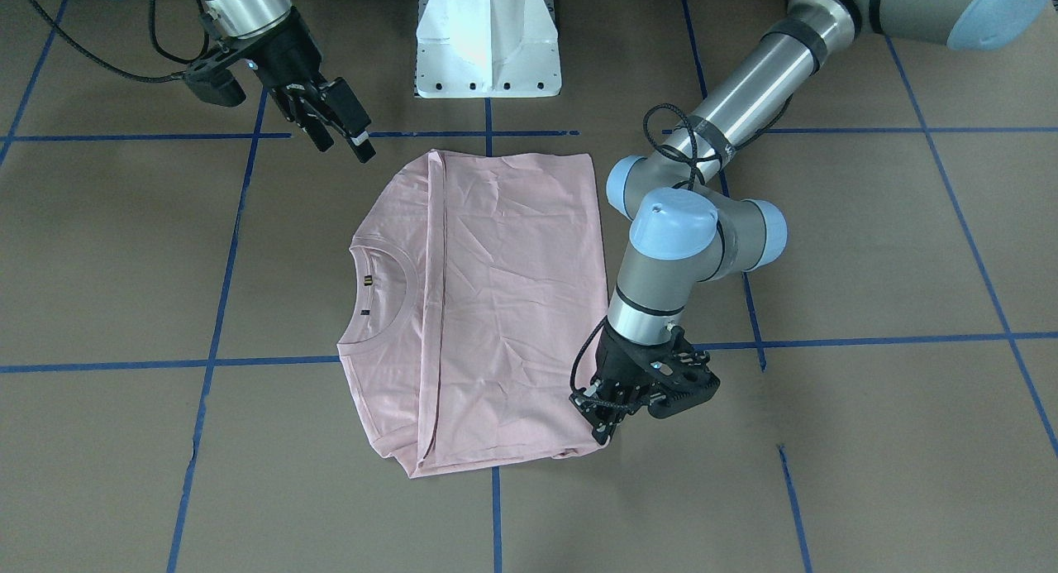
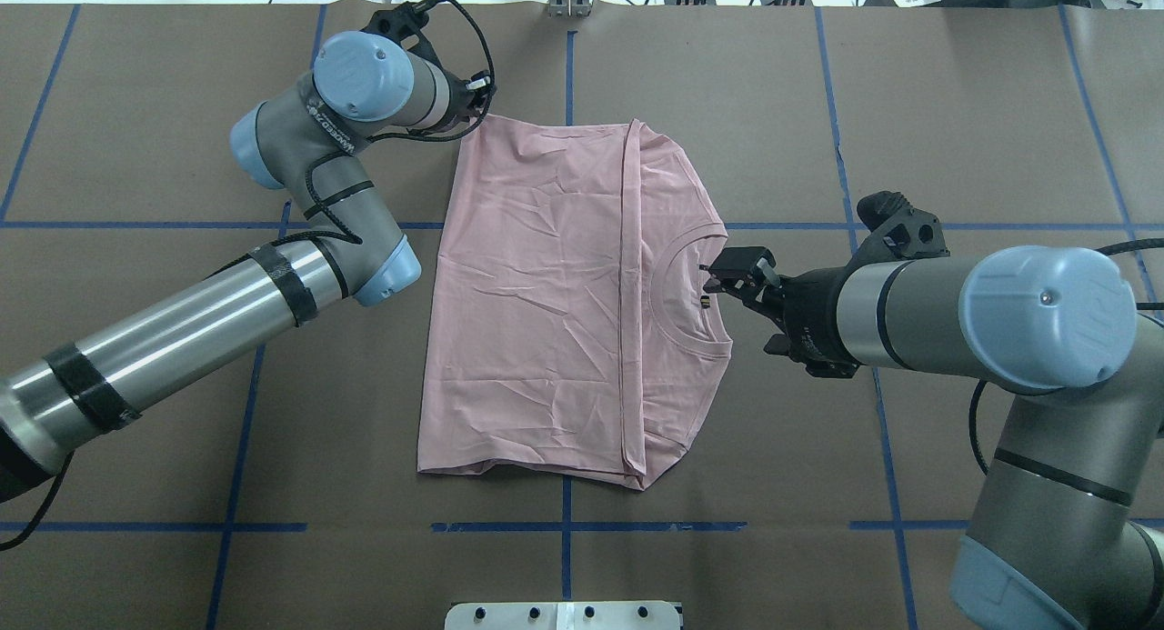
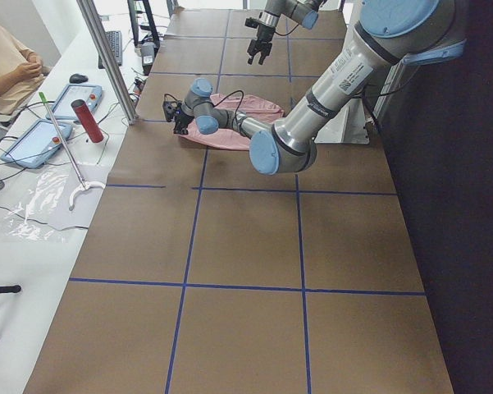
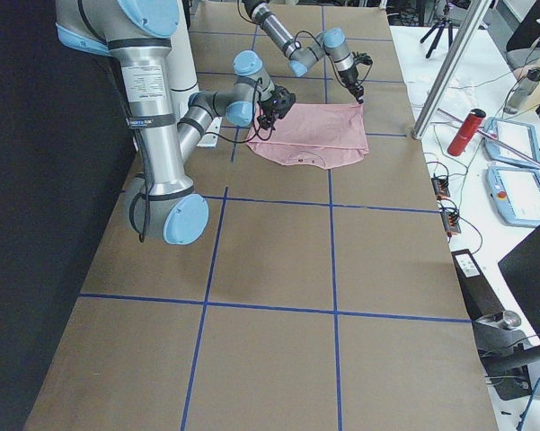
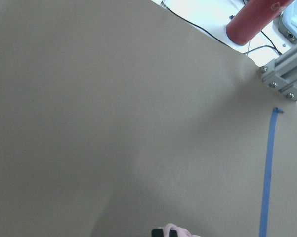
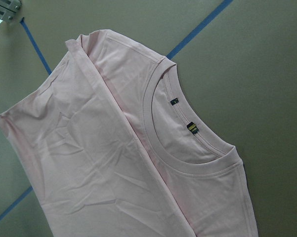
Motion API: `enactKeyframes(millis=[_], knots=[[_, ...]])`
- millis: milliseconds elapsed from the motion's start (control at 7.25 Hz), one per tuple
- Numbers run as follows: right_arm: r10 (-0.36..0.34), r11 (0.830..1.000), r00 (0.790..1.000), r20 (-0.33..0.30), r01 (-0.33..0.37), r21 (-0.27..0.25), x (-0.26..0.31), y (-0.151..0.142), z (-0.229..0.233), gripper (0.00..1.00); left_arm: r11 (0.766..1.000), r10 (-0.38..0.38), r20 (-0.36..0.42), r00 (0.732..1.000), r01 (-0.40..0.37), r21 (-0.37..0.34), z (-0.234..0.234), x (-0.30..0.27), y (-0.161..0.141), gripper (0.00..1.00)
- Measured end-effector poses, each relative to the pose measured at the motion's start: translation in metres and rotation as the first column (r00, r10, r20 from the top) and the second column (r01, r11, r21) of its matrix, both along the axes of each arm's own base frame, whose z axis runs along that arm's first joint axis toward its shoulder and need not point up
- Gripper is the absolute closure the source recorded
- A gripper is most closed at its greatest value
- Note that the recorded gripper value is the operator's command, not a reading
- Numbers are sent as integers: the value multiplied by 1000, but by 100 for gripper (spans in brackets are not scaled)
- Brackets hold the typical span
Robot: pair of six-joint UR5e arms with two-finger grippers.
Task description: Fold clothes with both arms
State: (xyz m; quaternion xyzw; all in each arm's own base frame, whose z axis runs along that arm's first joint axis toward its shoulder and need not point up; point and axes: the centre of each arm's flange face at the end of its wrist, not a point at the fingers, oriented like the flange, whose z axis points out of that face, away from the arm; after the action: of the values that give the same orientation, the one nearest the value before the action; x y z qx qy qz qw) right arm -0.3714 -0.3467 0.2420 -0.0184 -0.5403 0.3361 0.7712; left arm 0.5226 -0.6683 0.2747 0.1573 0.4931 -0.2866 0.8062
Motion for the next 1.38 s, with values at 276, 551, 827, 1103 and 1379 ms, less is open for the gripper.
enactKeyframes(millis=[276,551,827,1103,1379], knots=[[-3,1000,1000,-11,3,-20,-20,-3,0,0,999,0,-39,999,1,38,5,-24,20,35],[-12,997,1000,-17,10,-74,-52,3,-12,0,996,11,-93,996,-3,86,17,-74,70,35],[2,994,1000,-24,-5,-112,-81,24,-23,1,996,57,-164,985,-46,71,10,-100,107,35],[35,986,999,-37,-41,-162,-112,56,-26,6,998,65,-225,972,-59,34,-4,-119,134,35],[67,977,994,-82,-82,-195,-145,77,-12,8,998,65,-225,972,-62,18,0,-121,139,35]])
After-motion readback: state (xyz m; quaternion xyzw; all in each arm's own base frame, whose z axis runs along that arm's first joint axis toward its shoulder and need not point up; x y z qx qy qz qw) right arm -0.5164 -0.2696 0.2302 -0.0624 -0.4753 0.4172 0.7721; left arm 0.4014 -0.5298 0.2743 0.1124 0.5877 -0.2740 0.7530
